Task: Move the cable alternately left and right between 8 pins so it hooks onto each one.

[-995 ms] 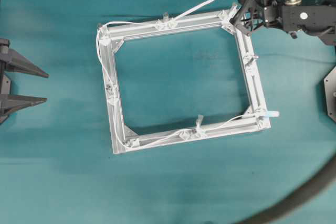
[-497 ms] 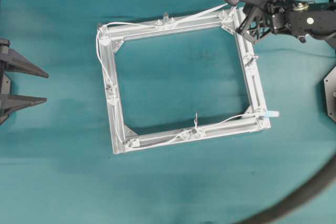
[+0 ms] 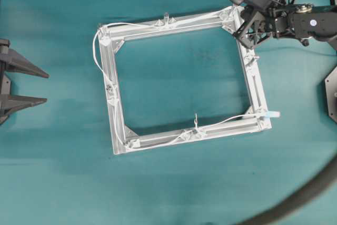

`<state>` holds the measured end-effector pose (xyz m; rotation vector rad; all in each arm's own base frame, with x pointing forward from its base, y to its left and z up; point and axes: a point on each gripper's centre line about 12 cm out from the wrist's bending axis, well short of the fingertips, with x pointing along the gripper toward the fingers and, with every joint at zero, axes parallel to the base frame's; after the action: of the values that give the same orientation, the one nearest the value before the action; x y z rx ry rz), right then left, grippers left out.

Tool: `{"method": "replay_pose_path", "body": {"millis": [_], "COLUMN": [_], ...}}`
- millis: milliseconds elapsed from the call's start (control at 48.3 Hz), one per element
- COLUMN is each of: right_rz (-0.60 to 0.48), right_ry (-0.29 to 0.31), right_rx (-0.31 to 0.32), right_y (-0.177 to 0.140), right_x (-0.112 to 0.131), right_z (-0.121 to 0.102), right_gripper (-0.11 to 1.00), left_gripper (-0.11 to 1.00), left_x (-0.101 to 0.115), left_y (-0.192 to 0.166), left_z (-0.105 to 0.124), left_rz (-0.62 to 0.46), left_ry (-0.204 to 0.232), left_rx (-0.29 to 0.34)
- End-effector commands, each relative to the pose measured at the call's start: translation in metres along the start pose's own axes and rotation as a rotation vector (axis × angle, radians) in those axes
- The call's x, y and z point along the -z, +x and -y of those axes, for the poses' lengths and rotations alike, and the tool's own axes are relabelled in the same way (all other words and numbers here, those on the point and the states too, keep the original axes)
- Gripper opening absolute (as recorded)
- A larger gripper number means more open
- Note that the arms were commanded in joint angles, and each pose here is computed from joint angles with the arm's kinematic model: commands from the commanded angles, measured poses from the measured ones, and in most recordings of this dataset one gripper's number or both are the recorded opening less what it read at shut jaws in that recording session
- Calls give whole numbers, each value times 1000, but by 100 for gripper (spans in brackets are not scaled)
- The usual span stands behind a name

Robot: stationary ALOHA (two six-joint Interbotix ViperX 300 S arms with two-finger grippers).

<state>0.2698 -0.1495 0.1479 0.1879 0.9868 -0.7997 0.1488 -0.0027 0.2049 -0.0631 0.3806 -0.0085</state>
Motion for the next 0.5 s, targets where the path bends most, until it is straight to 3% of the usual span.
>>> {"method": "replay_pose_path", "body": {"millis": [0,332,477], "right_rz": [14,-38,-33], "right_ry": [32,172,251], "right_rx": [-27,-112,-196], "right_y": [-7,-14,-15], "right_x": [-2,7,7], "right_z": [-3,-16,-26], "right_gripper": [14,14,14], "left_gripper": [75,75,75], "left_x": [-4,-3,-4], "left_y": [0,0,0], "left_z": [1,1,1], "left_rz": [9,6,9], "left_ry": [-2,-2,-2], "left_rx": [3,3,3]}}
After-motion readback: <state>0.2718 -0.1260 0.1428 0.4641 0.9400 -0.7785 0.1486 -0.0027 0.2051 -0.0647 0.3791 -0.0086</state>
